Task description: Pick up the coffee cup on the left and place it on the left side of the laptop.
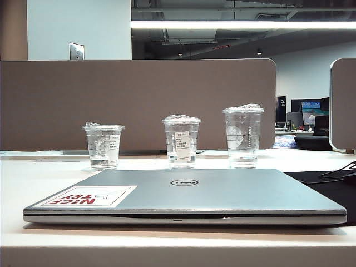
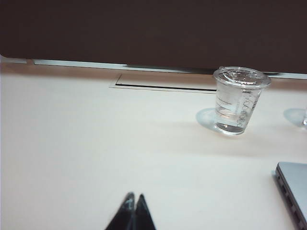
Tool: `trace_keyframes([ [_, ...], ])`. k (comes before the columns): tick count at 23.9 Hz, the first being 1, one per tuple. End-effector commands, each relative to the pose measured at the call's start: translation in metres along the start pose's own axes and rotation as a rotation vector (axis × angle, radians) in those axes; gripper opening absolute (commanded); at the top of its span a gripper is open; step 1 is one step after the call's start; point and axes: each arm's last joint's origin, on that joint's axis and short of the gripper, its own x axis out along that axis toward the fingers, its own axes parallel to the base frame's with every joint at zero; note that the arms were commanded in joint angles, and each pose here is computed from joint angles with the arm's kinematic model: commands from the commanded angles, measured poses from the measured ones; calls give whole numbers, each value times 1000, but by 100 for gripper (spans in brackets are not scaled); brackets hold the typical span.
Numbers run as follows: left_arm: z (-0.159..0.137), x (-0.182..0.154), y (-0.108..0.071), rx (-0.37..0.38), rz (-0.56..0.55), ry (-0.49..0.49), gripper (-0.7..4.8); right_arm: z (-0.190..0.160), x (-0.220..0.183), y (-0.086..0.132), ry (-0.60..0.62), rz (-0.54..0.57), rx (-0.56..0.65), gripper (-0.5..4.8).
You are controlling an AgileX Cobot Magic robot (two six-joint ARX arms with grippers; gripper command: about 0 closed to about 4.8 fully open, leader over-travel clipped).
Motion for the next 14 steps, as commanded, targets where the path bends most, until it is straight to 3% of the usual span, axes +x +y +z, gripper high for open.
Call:
trace_keyframes([
  [1,1,0,0,-119,-5,2,5,-5,3,9,46,82,-11,-5],
  [3,3,0,0,-203,-8,-21,49,-7,4,14,67,128,-19,-5],
  [5,9,-1,-1,-239,-48,-79,78,-7,3,18,70,164,-25,-5],
  [8,27,-4,-4,-214,-162,-250,108,-7,3,22,70,204,-32,-5],
  [9,34,-6,-5,-200,-187,-316,172,-7,2,23,70,212,-33,-5],
  [10,37,-7,-5,-186,-188,-342,217,-7,2,23,70,214,-33,-5],
  [14,49,-6,-6,-88,-198,-338,267,-7,2,23,70,213,-33,-5],
])
